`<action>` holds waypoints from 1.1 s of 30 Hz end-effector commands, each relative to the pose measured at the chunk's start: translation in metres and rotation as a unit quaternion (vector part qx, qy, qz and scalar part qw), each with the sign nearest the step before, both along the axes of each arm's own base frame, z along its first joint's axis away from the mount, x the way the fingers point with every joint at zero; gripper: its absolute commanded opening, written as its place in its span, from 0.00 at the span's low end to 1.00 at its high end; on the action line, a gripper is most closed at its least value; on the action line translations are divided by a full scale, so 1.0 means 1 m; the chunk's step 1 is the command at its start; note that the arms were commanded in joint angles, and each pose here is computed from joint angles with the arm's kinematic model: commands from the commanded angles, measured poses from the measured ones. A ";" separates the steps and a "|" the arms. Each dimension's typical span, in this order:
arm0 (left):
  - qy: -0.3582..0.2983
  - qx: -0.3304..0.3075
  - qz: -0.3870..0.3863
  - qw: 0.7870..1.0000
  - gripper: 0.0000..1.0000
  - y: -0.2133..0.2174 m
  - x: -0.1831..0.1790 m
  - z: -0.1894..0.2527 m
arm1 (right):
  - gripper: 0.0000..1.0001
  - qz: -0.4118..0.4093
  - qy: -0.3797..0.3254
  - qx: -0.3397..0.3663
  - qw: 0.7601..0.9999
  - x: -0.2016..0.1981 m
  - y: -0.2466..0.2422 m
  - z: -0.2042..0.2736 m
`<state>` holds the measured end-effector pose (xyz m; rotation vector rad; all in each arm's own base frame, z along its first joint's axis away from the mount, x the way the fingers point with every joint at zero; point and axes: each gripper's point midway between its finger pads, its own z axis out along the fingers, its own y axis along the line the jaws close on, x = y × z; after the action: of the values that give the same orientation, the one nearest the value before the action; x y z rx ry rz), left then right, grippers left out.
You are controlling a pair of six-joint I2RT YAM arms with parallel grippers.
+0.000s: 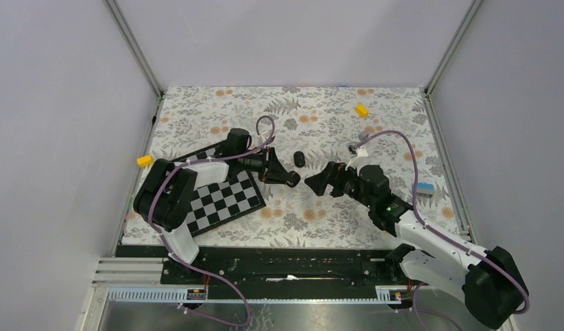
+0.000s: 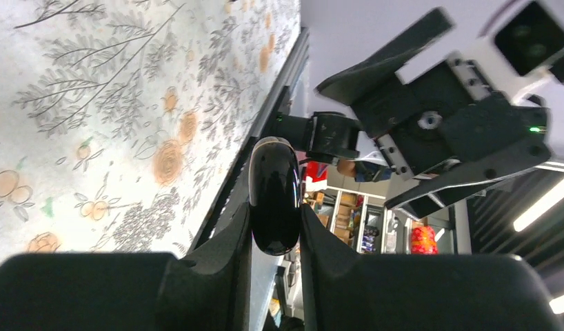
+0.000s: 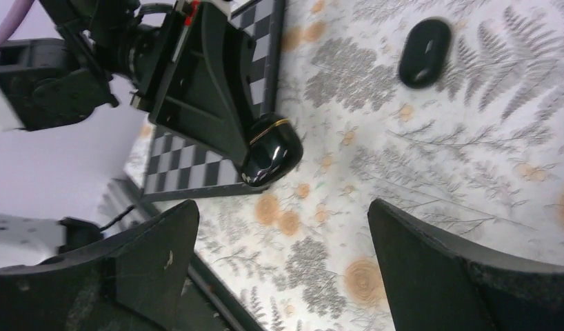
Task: Insert the wireless bluetooth earbuds into the charging case
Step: Pick up the charging case from the center of the board, then pass from the right arm to the left
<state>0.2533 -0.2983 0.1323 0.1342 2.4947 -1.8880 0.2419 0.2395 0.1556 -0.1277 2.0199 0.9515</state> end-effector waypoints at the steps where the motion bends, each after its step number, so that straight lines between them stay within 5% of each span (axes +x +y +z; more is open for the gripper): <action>1: -0.061 -0.087 0.002 0.994 0.00 -0.007 0.006 0.053 | 1.00 0.030 0.026 0.176 0.984 -0.013 0.023 0.038; 6: -0.074 -0.128 0.004 0.989 0.00 -0.008 0.005 0.072 | 1.00 0.031 0.042 0.282 0.958 -0.007 0.034 0.060; 18: -0.071 -0.199 0.001 0.977 0.00 -0.002 -0.008 0.092 | 0.93 0.007 0.042 0.317 0.948 0.016 0.038 0.074; 33: -0.057 -0.222 -0.005 0.973 0.00 0.001 -0.014 0.092 | 0.64 0.019 0.031 0.336 0.941 0.034 0.049 0.085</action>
<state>0.2479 -0.3012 0.2118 0.1006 2.0443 -2.3153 0.2674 0.2844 0.2083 0.2817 1.7539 1.5688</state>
